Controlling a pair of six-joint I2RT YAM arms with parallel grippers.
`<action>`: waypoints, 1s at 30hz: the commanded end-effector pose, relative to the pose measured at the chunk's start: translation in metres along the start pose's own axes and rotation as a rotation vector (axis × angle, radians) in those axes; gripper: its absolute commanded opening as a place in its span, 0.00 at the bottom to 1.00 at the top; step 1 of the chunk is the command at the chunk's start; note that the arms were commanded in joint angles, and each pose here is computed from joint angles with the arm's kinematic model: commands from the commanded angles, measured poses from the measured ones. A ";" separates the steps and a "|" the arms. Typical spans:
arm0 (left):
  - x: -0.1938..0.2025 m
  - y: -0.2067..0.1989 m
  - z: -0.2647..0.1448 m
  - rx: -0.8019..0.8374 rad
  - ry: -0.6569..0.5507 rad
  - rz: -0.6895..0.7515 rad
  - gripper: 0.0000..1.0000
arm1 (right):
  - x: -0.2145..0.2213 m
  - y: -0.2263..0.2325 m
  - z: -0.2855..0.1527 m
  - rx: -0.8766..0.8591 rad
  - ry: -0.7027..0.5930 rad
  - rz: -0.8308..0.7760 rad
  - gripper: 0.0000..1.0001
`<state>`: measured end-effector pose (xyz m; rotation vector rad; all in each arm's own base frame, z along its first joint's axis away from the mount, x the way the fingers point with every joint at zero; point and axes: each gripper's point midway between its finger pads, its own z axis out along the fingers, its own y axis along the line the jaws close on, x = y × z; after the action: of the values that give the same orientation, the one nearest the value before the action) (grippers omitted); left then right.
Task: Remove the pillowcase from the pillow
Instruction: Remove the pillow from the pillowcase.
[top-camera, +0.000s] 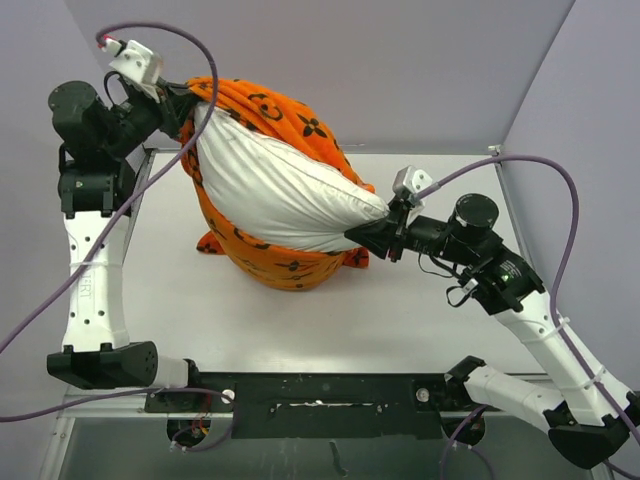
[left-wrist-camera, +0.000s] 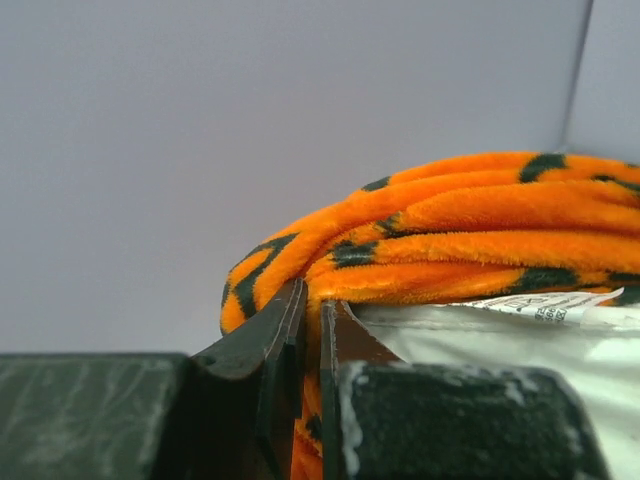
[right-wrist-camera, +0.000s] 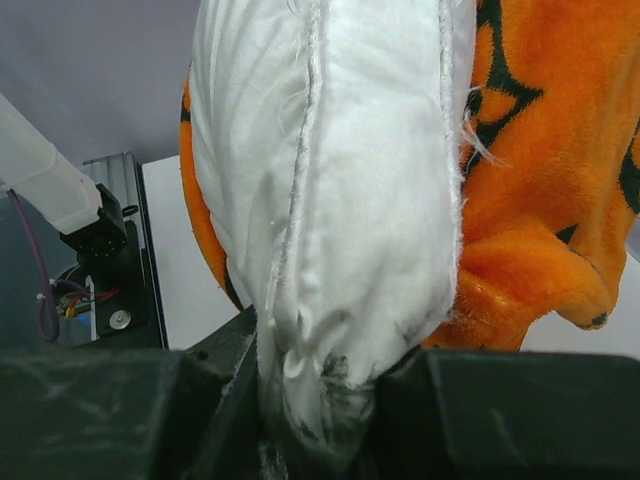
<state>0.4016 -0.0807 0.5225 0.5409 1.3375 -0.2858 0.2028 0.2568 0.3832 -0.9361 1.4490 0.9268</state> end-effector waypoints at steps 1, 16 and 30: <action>-0.068 0.164 -0.073 -0.666 -0.200 -0.036 0.00 | 0.060 0.052 -0.050 -0.114 0.210 0.169 0.00; 0.013 0.182 -0.052 -0.608 -0.045 -0.309 0.00 | 0.056 0.083 -0.081 -0.177 0.105 0.120 0.00; 0.000 -0.042 -0.012 0.304 0.063 -0.758 0.00 | -0.120 0.020 -0.030 0.007 -0.117 -0.020 0.81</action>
<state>0.4425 -0.0276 0.4683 -0.0143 1.6025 -0.8418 0.1608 0.2263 0.4429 -0.9160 1.4784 0.9401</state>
